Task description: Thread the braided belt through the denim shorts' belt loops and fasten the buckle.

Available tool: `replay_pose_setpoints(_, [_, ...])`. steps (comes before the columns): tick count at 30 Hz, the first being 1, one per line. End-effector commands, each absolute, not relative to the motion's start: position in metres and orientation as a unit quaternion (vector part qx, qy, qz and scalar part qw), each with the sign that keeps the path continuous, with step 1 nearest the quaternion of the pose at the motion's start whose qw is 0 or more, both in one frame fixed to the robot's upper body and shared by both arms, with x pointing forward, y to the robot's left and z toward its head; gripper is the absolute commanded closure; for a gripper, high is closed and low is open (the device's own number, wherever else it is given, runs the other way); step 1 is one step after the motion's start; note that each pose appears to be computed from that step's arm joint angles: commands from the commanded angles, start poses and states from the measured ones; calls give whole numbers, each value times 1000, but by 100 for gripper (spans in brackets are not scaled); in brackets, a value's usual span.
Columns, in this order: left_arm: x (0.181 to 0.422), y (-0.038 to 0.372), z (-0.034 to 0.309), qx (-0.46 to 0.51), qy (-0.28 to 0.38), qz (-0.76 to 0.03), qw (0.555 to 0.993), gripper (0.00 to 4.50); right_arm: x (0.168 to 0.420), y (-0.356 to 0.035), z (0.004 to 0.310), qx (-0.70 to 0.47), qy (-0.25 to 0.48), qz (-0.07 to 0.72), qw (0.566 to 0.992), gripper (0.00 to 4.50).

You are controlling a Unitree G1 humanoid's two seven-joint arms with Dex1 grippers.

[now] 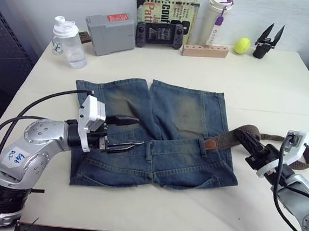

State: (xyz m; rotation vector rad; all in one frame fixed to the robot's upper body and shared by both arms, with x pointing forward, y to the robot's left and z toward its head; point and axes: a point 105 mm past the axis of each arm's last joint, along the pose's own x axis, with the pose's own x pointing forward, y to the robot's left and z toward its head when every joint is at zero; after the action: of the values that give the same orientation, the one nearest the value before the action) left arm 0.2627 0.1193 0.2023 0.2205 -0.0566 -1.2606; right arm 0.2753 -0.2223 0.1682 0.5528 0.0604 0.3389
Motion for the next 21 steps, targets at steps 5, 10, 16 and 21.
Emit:
replay_pose_setpoints(5, [269, 113, 209, 121, -44, -594, 794, 95, 266, -193, 139, 251, 97, 195, 943, 450])
replay_pose_setpoints(10, [273, 100, 206, 157, -54, -613, 772, 95, 261, -170, 110, 308, 163, 192, 918, 450])
replay_pose_setpoints(16, [278, 73, 194, 228, -80, -652, 718, 95, 266, -161, 99, 382, 194, 179, 886, 450])
replay_pose_setpoints(21, [285, 41, 192, 284, -129, -677, 667, 95, 270, -169, 89, 476, 214, 154, 839, 450])
